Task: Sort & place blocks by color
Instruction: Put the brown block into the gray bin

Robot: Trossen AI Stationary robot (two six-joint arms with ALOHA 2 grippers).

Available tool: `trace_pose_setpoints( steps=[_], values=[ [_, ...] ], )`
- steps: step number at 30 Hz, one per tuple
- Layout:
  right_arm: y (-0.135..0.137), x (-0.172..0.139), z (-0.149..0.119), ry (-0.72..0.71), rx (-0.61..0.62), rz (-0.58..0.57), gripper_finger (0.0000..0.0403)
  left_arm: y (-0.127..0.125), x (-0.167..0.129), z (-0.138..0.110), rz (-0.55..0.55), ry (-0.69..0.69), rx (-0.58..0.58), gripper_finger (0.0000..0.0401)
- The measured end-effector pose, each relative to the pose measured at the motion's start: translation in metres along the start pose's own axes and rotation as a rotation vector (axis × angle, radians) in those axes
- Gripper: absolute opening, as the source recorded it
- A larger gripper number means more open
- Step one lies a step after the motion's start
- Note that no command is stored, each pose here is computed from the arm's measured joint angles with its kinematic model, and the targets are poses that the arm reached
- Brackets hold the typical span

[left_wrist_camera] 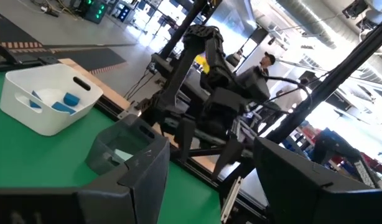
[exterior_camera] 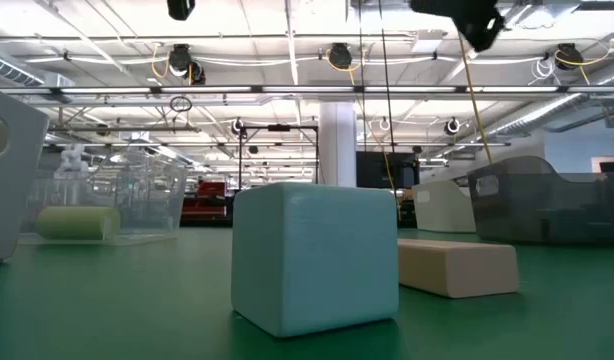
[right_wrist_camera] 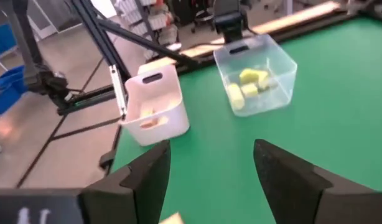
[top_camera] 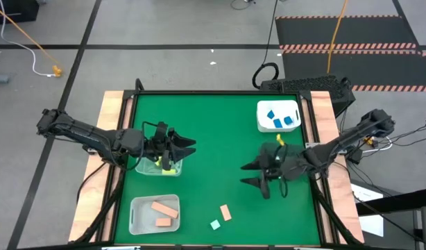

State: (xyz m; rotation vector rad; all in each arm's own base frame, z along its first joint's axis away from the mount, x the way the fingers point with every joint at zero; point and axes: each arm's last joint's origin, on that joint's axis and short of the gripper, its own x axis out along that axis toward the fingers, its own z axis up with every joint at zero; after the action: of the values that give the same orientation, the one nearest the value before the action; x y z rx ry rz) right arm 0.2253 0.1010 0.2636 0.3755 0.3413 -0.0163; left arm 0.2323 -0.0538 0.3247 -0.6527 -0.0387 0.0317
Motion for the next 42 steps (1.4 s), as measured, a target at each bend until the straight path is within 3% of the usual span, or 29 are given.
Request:
trace_pose_setpoints(
  steps=[7, 11, 14, 18, 27, 33, 42],
  values=[
    [0.004, 0.036, -0.004, -0.112, -0.027, 0.027, 0.0219, 0.0, 0.0, 0.0, 0.0, 0.001, -0.047, 0.0232],
    [0.005, 0.052, -0.004, -0.192, 0.064, 0.061, 0.0219, -0.001, 0.0, -0.001, -0.017, 0.018, -0.087, 0.0232],
    [0.003, 0.059, -0.011, -0.148, 0.159, 0.07, 0.0219, -0.004, -0.002, -0.004, -0.028, 0.033, -0.097, 0.0232],
    [-0.004, 0.062, -0.025, -0.047, 0.374, -0.021, 0.0219, -0.008, -0.003, -0.008, -0.039, 0.06, -0.133, 0.0232],
    [-0.006, 0.058, -0.047, 0.107, 0.636, -0.149, 0.0219, -0.005, -0.005, -0.017, 0.009, 0.128, -0.154, 0.0232],
    [-0.005, 0.061, -0.05, 0.105, 0.762, -0.162, 0.0219, 0.001, -0.003, -0.014, 0.045, 0.12, -0.164, 0.0232],
    [0.013, 0.096, -0.056, 0.24, 0.798, -0.135, 0.0219, 0.004, -0.004, -0.02, 0.073, 0.195, -0.173, 0.0232]
  ],
)
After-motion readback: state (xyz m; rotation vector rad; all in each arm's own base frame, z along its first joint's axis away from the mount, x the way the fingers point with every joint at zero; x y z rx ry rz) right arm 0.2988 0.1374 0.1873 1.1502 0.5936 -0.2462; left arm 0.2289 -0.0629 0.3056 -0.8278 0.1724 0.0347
